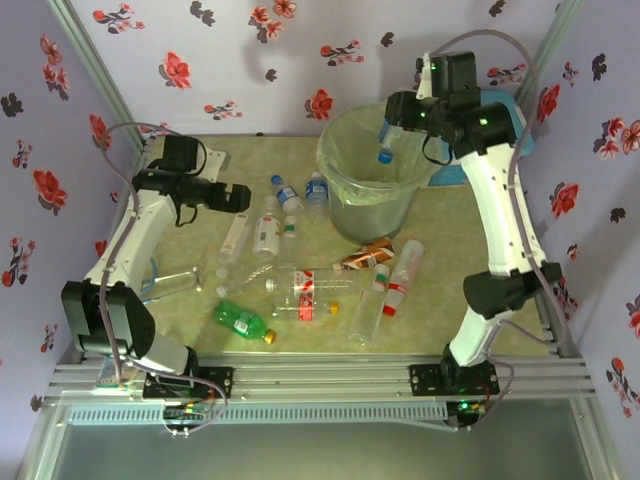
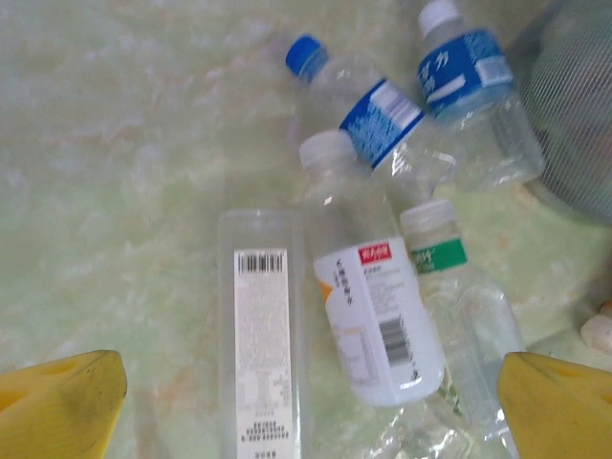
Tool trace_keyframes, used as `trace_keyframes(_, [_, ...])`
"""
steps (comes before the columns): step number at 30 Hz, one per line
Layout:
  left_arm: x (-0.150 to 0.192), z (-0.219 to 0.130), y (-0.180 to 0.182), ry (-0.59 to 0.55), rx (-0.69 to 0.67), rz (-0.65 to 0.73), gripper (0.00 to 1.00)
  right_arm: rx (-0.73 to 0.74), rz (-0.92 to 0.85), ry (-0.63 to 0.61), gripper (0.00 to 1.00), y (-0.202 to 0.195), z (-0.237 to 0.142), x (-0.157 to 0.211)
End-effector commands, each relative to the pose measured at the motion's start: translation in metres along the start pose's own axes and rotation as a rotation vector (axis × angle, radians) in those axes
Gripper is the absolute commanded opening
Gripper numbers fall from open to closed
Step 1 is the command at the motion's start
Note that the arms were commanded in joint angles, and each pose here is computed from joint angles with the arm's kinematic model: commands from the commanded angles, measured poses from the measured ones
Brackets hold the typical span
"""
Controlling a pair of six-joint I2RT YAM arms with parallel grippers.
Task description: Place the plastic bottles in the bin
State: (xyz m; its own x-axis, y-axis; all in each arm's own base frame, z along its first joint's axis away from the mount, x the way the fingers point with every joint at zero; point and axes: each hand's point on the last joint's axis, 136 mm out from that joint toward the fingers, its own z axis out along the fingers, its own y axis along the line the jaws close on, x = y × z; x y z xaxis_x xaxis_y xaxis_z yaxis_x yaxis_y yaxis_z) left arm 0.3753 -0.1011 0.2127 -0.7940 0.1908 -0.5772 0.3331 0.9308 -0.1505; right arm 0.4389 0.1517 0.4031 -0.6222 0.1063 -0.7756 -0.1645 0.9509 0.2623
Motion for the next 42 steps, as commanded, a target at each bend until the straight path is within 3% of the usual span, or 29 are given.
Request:
trace_keyframes(1, [0.035, 0.005, -0.001, 0.102, -0.006, -0.03, 1.0, 0.147, -0.112, 0.179, 0.36, -0.03, 0.024, 0.038])
trace_keyframes(6, [0.064, 0.015, -0.005, 0.159, 0.003, -0.043, 1.0, 0.132, -0.123, 0.309, 0.36, -0.032, 0.059, 0.069])
trace_keyframes(12, [0.08, 0.024, 0.0, 0.189, -0.019, -0.043, 1.0, 0.095, -0.104, 0.384, 0.36, -0.023, 0.089, 0.092])
trace_keyframes(24, [0.107, 0.041, 0.018, 0.286, -0.095, -0.004, 0.99, 0.159, -0.004, 0.516, 0.44, -0.041, 0.135, 0.146])
trace_keyframes(31, [0.121, 0.047, 0.028, 0.358, -0.138, 0.008, 0.98, 0.159, 0.006, 0.517, 0.52, -0.042, 0.138, 0.149])
trace_keyframes(37, [0.128, 0.052, 0.03, 0.387, -0.141, 0.008, 0.99, 0.144, -0.006, 0.487, 0.63, -0.038, 0.127, 0.137])
trace_keyframes(42, [0.132, 0.057, 0.029, 0.402, -0.132, 0.009, 0.99, 0.124, -0.013, 0.448, 0.67, -0.033, 0.11, 0.124])
